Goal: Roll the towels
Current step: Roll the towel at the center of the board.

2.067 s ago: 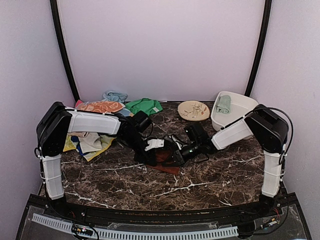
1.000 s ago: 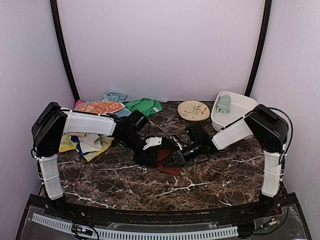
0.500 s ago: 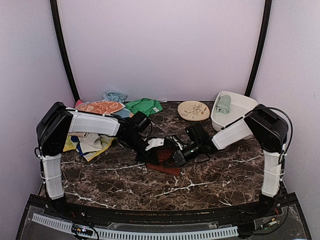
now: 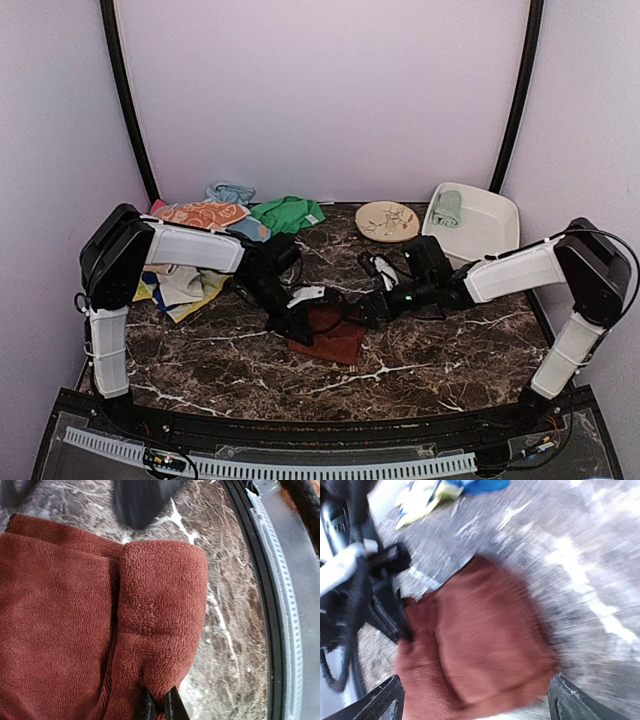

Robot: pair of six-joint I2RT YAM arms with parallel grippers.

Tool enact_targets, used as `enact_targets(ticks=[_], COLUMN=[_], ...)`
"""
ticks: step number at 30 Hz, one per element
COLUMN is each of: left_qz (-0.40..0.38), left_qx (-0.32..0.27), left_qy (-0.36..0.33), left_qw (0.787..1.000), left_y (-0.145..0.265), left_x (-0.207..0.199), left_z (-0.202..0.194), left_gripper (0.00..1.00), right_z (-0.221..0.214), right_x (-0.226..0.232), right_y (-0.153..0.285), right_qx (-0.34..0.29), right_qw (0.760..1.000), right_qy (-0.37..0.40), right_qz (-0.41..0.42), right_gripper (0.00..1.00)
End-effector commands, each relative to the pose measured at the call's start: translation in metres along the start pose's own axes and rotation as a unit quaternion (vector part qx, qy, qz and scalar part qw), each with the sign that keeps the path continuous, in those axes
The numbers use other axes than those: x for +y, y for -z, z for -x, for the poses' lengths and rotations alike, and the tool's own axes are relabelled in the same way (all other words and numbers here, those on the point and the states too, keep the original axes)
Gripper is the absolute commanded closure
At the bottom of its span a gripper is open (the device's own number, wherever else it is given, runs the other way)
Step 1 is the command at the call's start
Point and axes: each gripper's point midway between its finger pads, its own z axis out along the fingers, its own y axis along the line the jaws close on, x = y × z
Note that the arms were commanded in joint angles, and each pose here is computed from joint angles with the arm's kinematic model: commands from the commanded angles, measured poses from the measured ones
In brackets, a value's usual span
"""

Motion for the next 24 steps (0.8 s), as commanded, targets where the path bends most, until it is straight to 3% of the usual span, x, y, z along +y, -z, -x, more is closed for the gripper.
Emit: enact_targets(ticks=[1,4,7,9,12,14,18,21,24], left_qz=[-0.066,-0.076,-0.097,-0.092,-0.095,-0.107,-0.099,-0.09,-0.074], left_qx=[0.086,0.092,0.072,0.076,0.077,0.07,0.074,0.079,0.089], left_qy=[0.102,0.119,0.141,0.153,0.192,0.222,0.242,0.248,0.251], left_qw=[0.989,0.986,0.983,0.981,0.974,0.967,0.962,0.961,0.961], left_y=[-0.007,-0.004,-0.003,-0.003,-0.003,0.0,0.001,0.001,0.0], left_x=[-0.032,-0.038,-0.043,-0.037,-0.02,-0.01,0.002,0.007,0.014], left_z=[-0.057,-0.06,-0.053,-0.054,-0.058,-0.057,-0.057,-0.055,-0.054], left_gripper=[1.0,1.0,1.0,1.0,1.0,1.0,1.0,1.0,1.0], right_z=[0.046,0.084,0.086,0.085,0.086,0.073,0.023,-0.013,-0.036], right_x=[-0.023,-0.04,-0.062,-0.061,-0.032,-0.006,0.055,0.089,0.119], right_y=[0.054,0.124,0.175,0.185,0.165,0.147,0.098,0.066,0.038], right_qx=[-0.116,-0.251,-0.334,-0.359,-0.326,-0.295,-0.201,-0.138,-0.098], right_qw=[0.98,0.928,0.874,0.871,0.9,0.903,0.885,0.868,0.834], right_qy=[0.064,0.038,-0.03,-0.031,0.067,0.154,0.352,0.437,0.517], right_qz=[-0.146,-0.274,-0.352,-0.334,-0.281,-0.272,-0.228,-0.191,-0.169], right_gripper=[0.0,0.0,0.0,0.0,0.0,0.0,0.0,0.01,0.04])
